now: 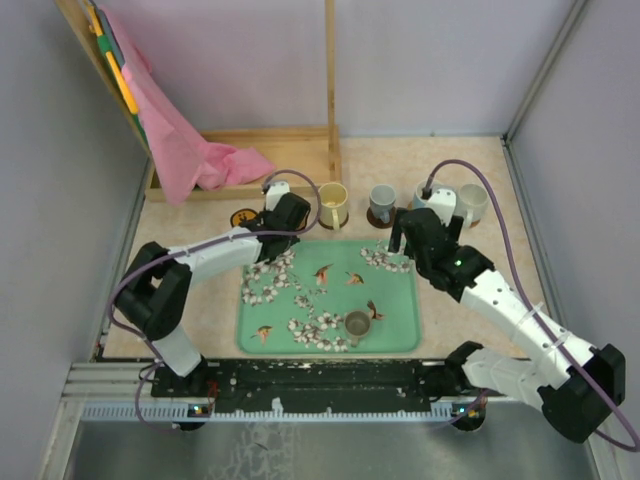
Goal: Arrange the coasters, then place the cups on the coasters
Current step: Place the cup on the coaster.
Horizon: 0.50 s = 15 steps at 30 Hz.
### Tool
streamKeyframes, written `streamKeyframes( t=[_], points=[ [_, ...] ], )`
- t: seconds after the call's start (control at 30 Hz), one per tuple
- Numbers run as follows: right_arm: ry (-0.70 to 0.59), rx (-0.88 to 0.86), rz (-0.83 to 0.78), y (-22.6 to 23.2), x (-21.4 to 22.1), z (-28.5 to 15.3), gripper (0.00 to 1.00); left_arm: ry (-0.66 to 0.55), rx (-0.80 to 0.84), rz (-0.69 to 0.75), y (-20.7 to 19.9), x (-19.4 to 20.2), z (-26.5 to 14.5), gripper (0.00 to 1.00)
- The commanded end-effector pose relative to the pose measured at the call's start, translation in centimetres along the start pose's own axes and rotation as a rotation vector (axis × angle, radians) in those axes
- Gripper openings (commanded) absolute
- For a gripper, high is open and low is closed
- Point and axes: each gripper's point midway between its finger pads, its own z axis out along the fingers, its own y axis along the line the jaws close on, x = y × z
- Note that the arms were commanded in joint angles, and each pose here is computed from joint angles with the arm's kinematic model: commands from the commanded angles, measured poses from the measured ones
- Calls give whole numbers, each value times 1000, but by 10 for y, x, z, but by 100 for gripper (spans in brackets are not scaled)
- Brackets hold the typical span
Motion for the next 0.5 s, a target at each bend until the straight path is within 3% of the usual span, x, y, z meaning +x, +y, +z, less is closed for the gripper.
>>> streamKeyframes(
  t=[0.0, 0.47],
  points=[
    [-43, -7, 33, 2, -17, 1, 90, -138, 61, -88, -23, -55, 2, 0],
    [-24, -6, 40, 0, -13, 8, 90, -108, 63, -91, -24, -46, 13, 0]
  ],
)
